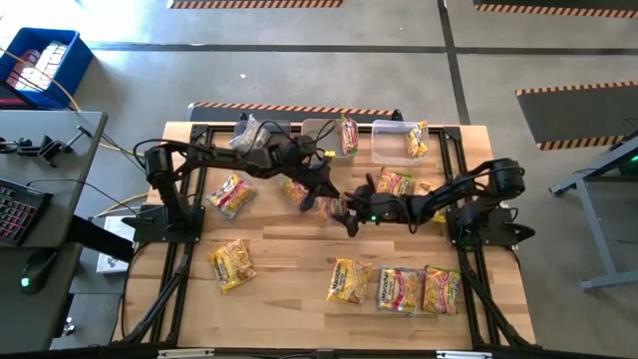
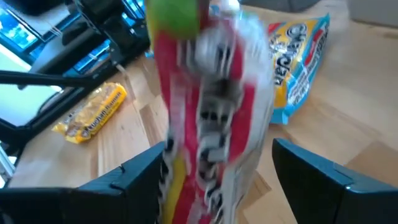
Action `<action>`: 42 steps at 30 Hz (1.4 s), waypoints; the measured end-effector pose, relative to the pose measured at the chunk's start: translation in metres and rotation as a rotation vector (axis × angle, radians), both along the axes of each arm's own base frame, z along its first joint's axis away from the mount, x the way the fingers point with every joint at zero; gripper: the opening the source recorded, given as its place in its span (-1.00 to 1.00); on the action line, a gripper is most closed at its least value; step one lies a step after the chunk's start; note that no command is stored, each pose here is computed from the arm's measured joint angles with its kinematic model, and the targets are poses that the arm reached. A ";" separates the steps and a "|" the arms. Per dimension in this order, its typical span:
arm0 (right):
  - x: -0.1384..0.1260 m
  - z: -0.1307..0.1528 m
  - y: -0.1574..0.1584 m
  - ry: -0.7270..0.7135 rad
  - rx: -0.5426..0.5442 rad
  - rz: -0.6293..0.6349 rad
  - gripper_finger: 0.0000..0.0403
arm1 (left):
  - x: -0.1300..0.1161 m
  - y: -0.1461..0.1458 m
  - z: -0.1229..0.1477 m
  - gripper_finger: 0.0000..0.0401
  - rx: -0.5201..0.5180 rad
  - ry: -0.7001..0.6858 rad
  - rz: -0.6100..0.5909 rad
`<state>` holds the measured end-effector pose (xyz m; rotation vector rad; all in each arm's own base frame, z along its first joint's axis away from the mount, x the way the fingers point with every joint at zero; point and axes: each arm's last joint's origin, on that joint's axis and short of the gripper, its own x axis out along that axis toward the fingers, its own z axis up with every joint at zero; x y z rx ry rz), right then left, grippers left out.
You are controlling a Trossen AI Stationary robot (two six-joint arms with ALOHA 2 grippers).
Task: Sort Maruchan noodles
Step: Put the left green noodle pack into the gray bin
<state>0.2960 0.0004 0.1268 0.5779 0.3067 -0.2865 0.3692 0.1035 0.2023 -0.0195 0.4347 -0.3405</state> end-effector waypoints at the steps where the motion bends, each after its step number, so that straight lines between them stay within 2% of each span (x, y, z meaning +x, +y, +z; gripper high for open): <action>1: 0.000 -0.002 0.000 0.007 0.000 0.000 0.35 | 0.000 0.002 0.001 -1.00 -0.002 -0.005 0.008; 4: 0.001 -0.006 0.000 0.005 0.015 -0.009 0.31 | -0.001 0.006 0.001 -1.00 -0.005 -0.005 0.023; 7: 0.002 -0.004 0.000 -0.019 0.012 -0.022 0.18 | -0.002 0.010 0.001 -1.00 -0.019 -0.005 0.046; 12: 0.003 0.000 -0.001 -0.054 -0.016 -0.034 -0.19 | -0.004 0.021 0.008 -0.94 -0.078 -0.032 0.114; 17: 0.003 0.004 -0.007 -0.075 -0.031 -0.044 -0.53 | -0.019 0.038 0.031 -0.79 -0.035 -0.116 0.169; 21: 0.002 0.018 -0.014 -0.106 -0.061 -0.037 -0.59 | -0.044 0.045 0.036 -0.66 0.016 -0.154 0.234; 24: 0.003 0.034 -0.027 -0.082 -0.032 -0.050 -0.57 | -0.067 0.040 0.030 -0.61 0.067 -0.207 0.304; 27: 0.007 0.057 -0.049 0.026 0.007 -0.077 -0.55 | -0.091 0.030 0.020 -0.62 0.111 -0.283 0.375; 30: 0.013 0.087 -0.076 0.205 0.023 -0.139 -0.55 | -0.112 0.017 0.013 -0.66 0.157 -0.368 0.445; 32: 0.016 0.109 -0.095 0.307 0.055 -0.179 -0.55 | -0.123 0.007 0.009 -0.69 0.147 -0.410 0.477; 37: 0.028 0.155 -0.141 0.452 0.117 -0.225 -0.56 | -0.136 -0.011 -0.004 -0.75 0.114 -0.431 0.478; 42: 0.044 0.167 -0.175 0.598 0.203 -0.287 -0.56 | -0.137 -0.020 -0.010 -0.78 0.105 -0.415 0.445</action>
